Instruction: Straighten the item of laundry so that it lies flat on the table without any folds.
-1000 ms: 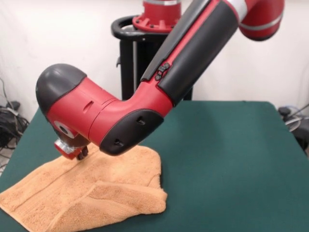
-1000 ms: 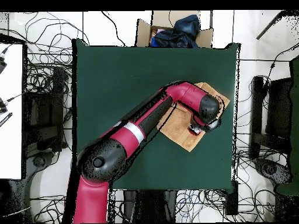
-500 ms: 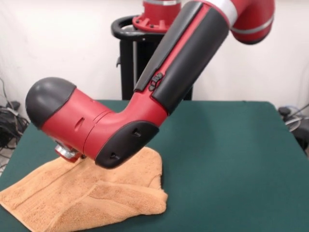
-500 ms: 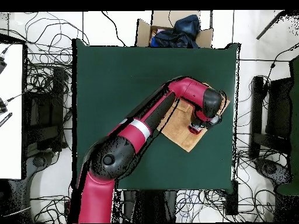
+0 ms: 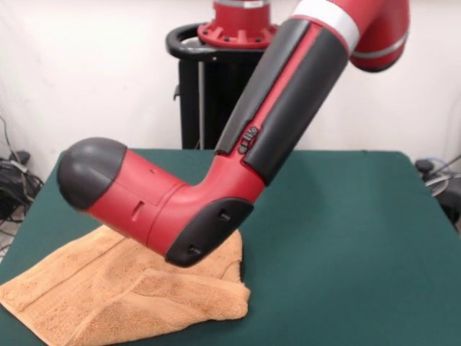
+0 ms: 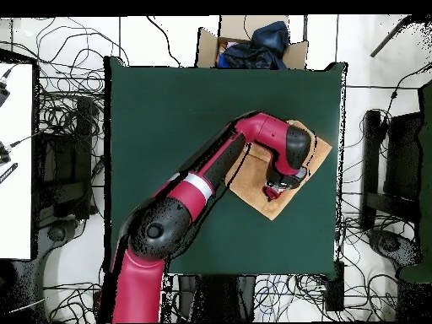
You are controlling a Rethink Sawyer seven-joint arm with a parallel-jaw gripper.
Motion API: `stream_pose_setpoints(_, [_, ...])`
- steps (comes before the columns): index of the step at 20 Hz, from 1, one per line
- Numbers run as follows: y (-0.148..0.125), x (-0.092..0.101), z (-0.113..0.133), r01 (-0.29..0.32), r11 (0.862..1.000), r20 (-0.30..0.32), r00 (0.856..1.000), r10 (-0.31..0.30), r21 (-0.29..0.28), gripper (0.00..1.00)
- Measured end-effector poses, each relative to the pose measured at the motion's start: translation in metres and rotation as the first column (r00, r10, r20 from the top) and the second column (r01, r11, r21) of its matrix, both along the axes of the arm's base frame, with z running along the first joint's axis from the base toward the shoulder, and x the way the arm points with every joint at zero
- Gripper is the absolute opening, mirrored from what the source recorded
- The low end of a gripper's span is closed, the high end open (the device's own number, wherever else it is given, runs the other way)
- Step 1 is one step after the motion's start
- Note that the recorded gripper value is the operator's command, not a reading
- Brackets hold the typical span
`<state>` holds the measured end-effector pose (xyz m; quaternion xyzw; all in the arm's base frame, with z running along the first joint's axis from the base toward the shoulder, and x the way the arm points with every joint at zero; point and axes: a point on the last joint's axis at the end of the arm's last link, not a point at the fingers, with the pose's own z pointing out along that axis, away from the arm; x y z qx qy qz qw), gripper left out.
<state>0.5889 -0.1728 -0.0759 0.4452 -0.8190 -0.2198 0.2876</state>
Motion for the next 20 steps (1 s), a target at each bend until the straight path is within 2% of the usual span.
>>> stream_pose_setpoints(4, [0.016,-0.006,-0.002,-0.01,1.0,-0.049,0.999,0.01,0.016,0.0])
stream_pose_setpoints(9, [0.029,-0.004,-0.003,-0.017,1.0,-0.046,0.999,0.018,0.025,0.0])
stream_pose_setpoints(15, [0.035,0.014,0.015,0.002,0.999,0.023,1.0,-0.003,0.045,0.0])
stream_pose_setpoints(20, [0.032,0.041,0.048,-0.023,1.0,0.116,0.993,0.022,0.002,0.0])
